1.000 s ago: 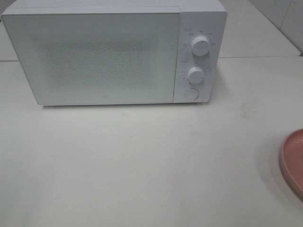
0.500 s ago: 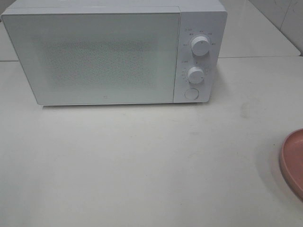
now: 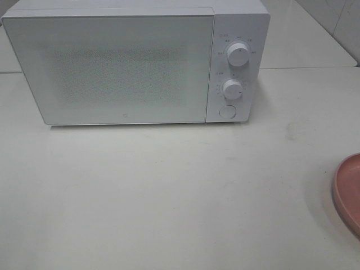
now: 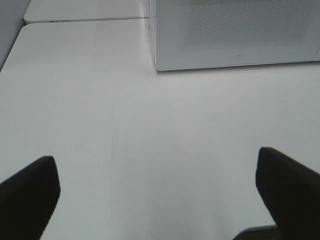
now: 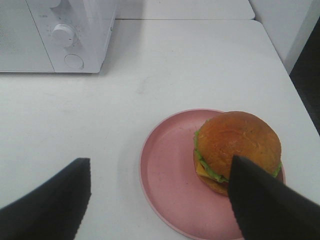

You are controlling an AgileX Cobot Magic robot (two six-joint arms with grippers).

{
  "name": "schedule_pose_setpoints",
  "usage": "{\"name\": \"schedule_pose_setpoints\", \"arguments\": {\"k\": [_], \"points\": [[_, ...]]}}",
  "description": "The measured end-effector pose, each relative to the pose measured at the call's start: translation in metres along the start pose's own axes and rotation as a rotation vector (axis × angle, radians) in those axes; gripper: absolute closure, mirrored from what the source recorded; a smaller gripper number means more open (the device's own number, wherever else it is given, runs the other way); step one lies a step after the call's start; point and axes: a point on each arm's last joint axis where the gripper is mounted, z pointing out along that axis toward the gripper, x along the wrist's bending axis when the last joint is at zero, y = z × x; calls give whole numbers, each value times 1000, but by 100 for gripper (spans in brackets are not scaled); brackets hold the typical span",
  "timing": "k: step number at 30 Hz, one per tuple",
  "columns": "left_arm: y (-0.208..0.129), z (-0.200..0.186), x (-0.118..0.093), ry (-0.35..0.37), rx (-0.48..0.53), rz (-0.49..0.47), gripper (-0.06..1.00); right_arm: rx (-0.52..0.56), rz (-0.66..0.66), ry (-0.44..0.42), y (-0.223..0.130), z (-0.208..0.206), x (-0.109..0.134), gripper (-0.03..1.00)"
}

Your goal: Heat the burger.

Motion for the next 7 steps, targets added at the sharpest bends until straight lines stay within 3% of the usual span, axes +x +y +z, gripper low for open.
{"name": "schedule_pose_setpoints", "arguments": {"k": [7], "points": [[0, 0, 0, 0, 0, 0, -4, 0, 0, 0, 0, 0, 0, 22]]}}
